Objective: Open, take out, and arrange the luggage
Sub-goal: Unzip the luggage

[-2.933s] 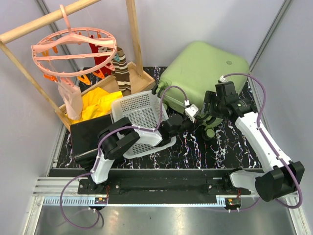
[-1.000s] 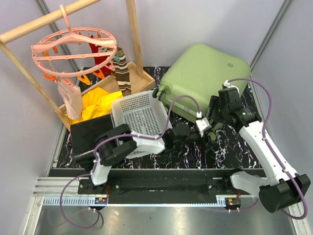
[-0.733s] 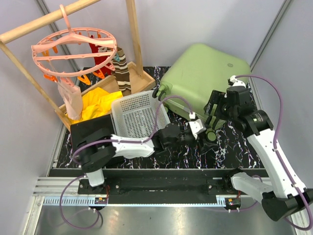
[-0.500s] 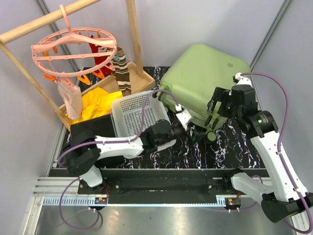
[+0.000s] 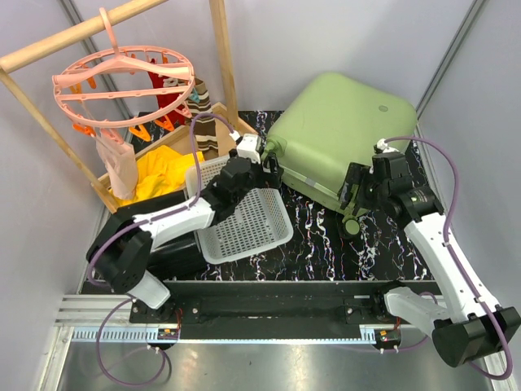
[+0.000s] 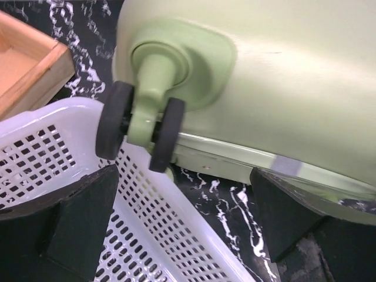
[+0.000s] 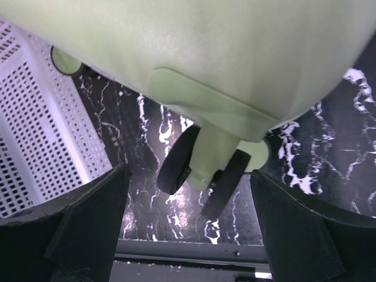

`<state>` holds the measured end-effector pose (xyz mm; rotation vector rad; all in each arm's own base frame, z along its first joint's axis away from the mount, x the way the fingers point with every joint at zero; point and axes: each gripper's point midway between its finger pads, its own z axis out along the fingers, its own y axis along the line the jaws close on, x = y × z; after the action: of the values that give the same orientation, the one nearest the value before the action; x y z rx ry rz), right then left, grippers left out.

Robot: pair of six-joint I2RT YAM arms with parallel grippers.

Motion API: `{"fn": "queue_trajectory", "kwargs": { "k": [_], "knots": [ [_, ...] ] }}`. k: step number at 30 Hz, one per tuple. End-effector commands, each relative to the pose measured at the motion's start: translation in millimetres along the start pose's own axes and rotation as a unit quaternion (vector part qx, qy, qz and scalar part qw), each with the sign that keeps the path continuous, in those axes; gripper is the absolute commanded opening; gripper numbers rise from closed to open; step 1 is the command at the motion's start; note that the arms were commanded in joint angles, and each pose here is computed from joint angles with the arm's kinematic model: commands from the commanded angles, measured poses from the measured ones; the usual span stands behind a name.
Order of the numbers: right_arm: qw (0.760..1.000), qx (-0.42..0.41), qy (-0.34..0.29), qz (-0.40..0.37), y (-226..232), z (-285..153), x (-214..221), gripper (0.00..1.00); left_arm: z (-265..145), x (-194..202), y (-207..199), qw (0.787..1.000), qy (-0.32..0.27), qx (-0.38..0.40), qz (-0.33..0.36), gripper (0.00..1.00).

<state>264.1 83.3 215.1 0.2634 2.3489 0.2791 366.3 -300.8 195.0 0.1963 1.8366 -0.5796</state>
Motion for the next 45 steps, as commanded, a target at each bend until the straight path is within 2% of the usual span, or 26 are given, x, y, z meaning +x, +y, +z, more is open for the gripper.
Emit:
{"fn": "queue_trajectory", "kwargs": {
  "k": [1, 4, 8, 9, 11, 12, 13, 15, 16, 18, 22, 31, 36, 38, 39, 41, 42, 43, 45],
  "knots": [
    [0.999, -0.043, 0.002, 0.023, 16.2, 8.9, 2.0, 0.91, 23.1, -10.7, -1.0, 1.0, -0.002, 0.01, -0.015, 0.99],
    [0.999, -0.039, 0.009, 0.028, 14.0, 18.6, 8.9, 0.91, 34.7, -9.8, 11.4, 1.0, -0.003, -0.002, -0.011, 0.98],
    [0.999, -0.034, 0.018, 0.034, 12.1, 32.5, 16.0, 0.86, 47.7, -13.7, 7.7, 0.999, -0.01, 0.026, 0.018, 0.83],
    [0.999, -0.03, 0.022, 0.034, 11.0, 37.6, 17.8, 0.79, 50.8, -11.2, 7.8, 0.999, -0.007, 0.028, 0.025, 0.74],
    [0.999, -0.025, 0.025, 0.037, 9.3, 41.5, 20.1, 0.7, 55.4, -15.8, 6.0, 0.998, -0.013, 0.032, 0.043, 0.65],
    [0.999, -0.023, 0.027, 0.038, 8.5, 43.8, 21.5, 0.61, 58.9, -11.8, 7.4, 0.998, -0.009, 0.031, 0.05, 0.57],
    [0.999, -0.021, 0.027, 0.04, 7.7, 44.4, 22.4, 0.56, 61.6, -16.5, 7.4, 0.998, -0.014, 0.031, 0.06, 0.53],
    [0.998, -0.023, 0.026, 0.046, 7.8, 44.6, 24.3, 0.48, 66.8, -16.5, 6.8, 0.997, -0.014, 0.033, 0.072, 0.47],
    [0.998, -0.023, 0.025, 0.048, 7.7, 44.0, 24.7, 0.41, 72.3, -17.8, 6.8, 0.996, -0.014, 0.036, 0.081, 0.46],
    [0.998, -0.032, 0.022, 0.053, 9.4, 43.6, 26.0, 0.35, 79.1, -22.1, 6.2, 0.995, -0.017, 0.04, 0.086, 0.45],
    [0.996, -0.063, 0.026, 0.066, 20.7, 43.9, 29.0, 0.3, 93.9, -30.7, 9.7, 0.996, -0.021, 0.051, 0.077, 0.43],
    [0.991, -0.111, 0.024, 0.07, 47.9, 63.8, 14.2, 0.26, 127.5, -53.2, 13.4, 0.995, -0.036, 0.064, 0.074, 0.43],
    [0.989, -0.131, 0.016, 0.065, 65.5, 70.8, 0.8, 0.26, 129.0, -61.1, 22.7, 0.995, -0.037, 0.056, 0.07, 0.44],
    [0.988, -0.139, 0.01, 0.065, 71.3, 72.4, -3.5, 0.27, 124.0, -62.9, 24.5, 0.995, -0.04, 0.053, 0.074, 0.5],
    [0.987, -0.144, 0.012, 0.064, 73.9, 73.2, -3.6, 0.27, 119.8, -54.0, 26.8, 0.995, -0.032, 0.052, 0.077, 0.56],
    [0.986, -0.151, 0.009, 0.066, 78.6, 73.8, -7.0, 0.28, 104.7, -71.2, 23.9, 0.994, -0.058, 0.055, 0.08, 0.6],
    [0.985, -0.157, 0.005, 0.066, 81.4, 73.9, -9.8, 0.28, 98.1, -60.9, 27.1, 0.994, -0.051, 0.053, 0.082, 0.67],
    [0.985, -0.161, 0.003, 0.067, 83.7, 74.3, -11.6, 0.29, 83.8, -81.9, 21.0, 0.992, -0.078, 0.061, 0.083, 0.72],
    [0.983, -0.17, -0.003, 0.065, 88.9, 74.9, -17.7, 0.29, 67.6, -78.9, 18.6, 0.989, -0.084, 0.072, 0.093, 0.8]
  ]
}}
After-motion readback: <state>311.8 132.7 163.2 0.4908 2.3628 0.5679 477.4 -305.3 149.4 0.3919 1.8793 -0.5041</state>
